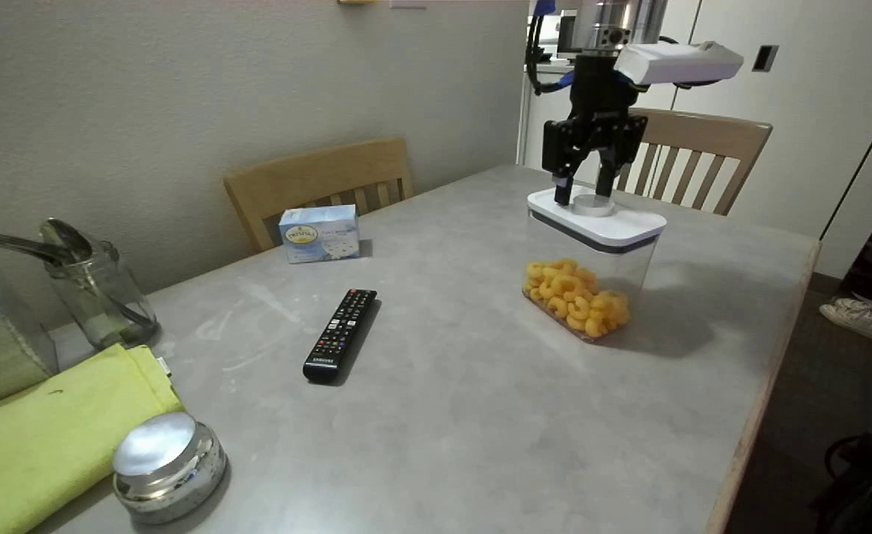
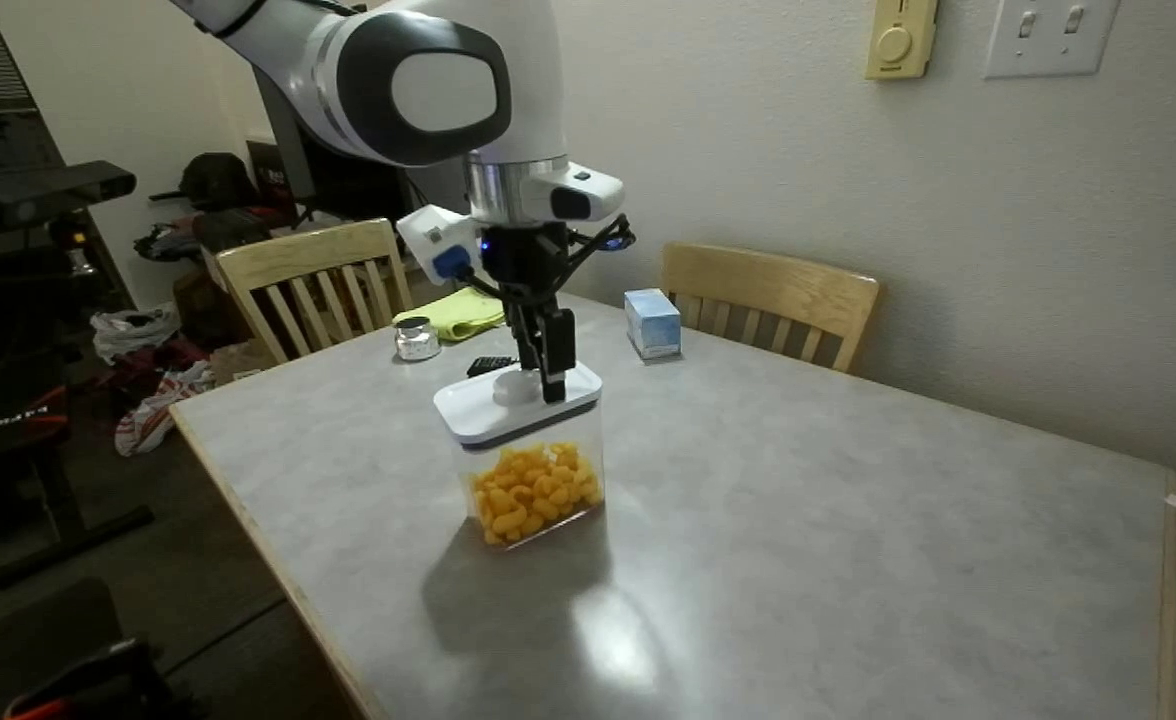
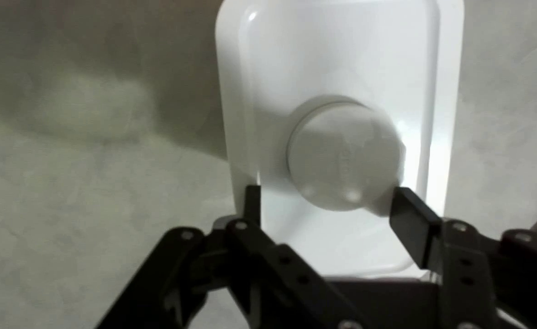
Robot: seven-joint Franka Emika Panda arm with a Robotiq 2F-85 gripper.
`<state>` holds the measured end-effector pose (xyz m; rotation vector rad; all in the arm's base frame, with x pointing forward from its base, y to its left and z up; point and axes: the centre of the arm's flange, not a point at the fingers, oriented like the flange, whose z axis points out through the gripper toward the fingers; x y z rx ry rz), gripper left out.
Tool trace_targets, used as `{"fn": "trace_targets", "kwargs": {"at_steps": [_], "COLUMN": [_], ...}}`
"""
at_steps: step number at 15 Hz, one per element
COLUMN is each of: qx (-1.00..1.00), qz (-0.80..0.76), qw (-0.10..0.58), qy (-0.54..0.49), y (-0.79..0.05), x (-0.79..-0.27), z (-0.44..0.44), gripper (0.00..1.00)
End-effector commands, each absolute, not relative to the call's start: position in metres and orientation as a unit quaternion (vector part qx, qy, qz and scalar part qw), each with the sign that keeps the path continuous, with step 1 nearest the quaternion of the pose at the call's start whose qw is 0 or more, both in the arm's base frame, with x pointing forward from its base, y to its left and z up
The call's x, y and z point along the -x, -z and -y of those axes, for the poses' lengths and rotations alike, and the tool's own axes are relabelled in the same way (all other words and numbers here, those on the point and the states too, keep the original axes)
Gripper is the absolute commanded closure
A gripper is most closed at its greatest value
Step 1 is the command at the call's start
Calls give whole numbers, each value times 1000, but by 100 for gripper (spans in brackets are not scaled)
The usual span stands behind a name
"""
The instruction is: Press the button on the lid then put the lid on the table
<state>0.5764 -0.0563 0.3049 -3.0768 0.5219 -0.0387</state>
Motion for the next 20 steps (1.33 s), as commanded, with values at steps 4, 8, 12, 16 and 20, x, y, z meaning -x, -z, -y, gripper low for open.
{"fn": "trace_targets", "kwargs": {"at_steps": [4, 8, 12, 16, 20], "qx": [985, 985, 985, 985, 985], "qz": [-169, -169, -170, -169, -169], "qw": [16, 17, 18, 19, 20], "qy": [10, 10, 11, 9, 8], "y": [-301, -301, -302, -302, -303], "x": [-563, -561, -559, -555, -548], "z": [52, 51, 49, 44, 37], "gripper": [19, 22, 35, 33, 18]}}
